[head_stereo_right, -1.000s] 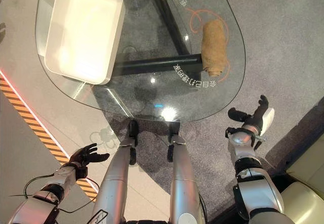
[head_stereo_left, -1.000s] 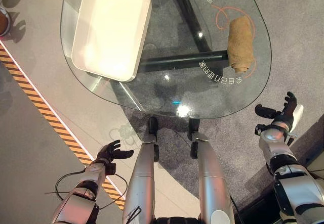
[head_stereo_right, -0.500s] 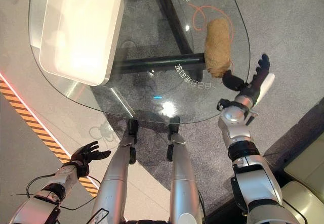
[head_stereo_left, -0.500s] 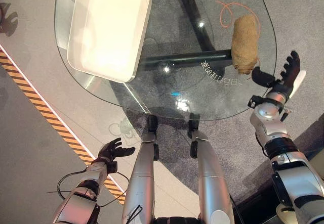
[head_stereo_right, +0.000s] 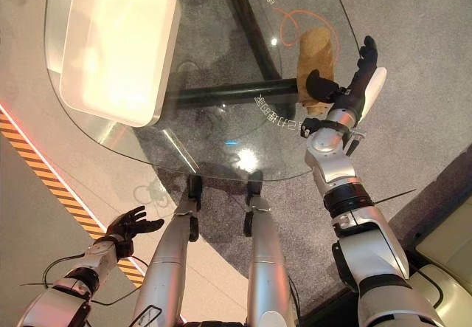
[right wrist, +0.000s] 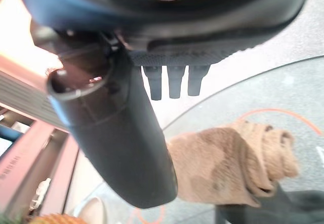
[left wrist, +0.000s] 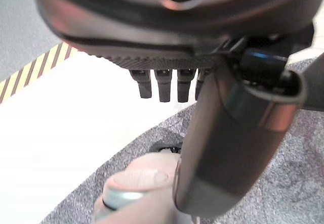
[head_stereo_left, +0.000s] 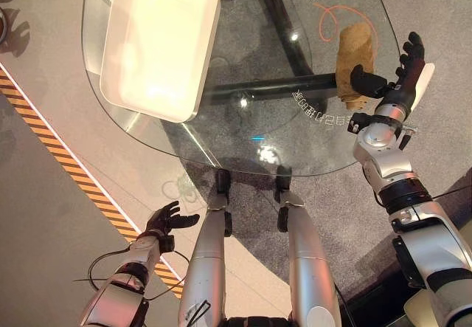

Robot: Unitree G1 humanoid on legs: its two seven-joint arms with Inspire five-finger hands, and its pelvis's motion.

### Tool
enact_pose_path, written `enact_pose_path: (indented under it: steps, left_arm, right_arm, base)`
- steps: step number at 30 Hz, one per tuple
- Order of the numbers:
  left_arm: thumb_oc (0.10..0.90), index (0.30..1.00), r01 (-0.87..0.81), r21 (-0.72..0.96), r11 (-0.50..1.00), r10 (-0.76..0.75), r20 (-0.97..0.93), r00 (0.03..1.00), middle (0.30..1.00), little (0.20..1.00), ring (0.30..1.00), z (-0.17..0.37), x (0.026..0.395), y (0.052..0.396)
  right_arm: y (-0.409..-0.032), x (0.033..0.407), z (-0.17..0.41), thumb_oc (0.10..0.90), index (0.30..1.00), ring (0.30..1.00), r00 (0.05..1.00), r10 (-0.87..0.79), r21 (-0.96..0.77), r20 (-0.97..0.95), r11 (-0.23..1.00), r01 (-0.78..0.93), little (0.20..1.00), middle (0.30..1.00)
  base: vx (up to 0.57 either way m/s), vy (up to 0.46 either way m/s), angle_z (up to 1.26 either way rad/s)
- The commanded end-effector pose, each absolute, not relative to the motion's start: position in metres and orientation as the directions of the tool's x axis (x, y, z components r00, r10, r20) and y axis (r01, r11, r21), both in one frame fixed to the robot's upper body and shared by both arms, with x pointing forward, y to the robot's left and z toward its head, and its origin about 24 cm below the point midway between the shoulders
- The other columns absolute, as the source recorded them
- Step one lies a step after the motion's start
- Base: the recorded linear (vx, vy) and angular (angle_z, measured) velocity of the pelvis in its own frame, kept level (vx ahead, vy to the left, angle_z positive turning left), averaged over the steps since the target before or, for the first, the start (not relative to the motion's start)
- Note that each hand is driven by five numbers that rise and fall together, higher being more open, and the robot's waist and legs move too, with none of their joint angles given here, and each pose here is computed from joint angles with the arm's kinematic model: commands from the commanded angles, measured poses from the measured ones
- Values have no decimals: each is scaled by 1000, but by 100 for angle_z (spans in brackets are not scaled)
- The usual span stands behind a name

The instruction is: Wipe the table with a cloth and put it in the basket.

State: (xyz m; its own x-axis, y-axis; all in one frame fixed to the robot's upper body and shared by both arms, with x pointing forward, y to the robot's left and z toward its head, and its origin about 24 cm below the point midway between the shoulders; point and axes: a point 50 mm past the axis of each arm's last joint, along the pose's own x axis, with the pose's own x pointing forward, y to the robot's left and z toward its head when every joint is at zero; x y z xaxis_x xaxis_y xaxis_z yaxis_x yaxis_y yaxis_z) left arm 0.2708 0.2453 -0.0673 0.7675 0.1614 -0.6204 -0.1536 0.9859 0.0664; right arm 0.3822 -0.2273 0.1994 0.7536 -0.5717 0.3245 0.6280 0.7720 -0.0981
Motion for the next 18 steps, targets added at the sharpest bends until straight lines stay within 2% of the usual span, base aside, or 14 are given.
enact_pose_path:
  steps: [1,18]
  left_arm:
    - [800,900,-194,101,976,209,-685,698,900,900,900,-87,245,251]
    - [800,900,-151,98,984,176,-694,698,900,900,900,-90,245,239]
  right_arm:
    - [-232,380,244,800,900,900,689,-547,-96,475,746,659,900,900]
    - [-248,395,240,800,900,900,700,-611,-258,370,656,709,900,900]
  base:
    - [0,0,0]
    - [2,4,1]
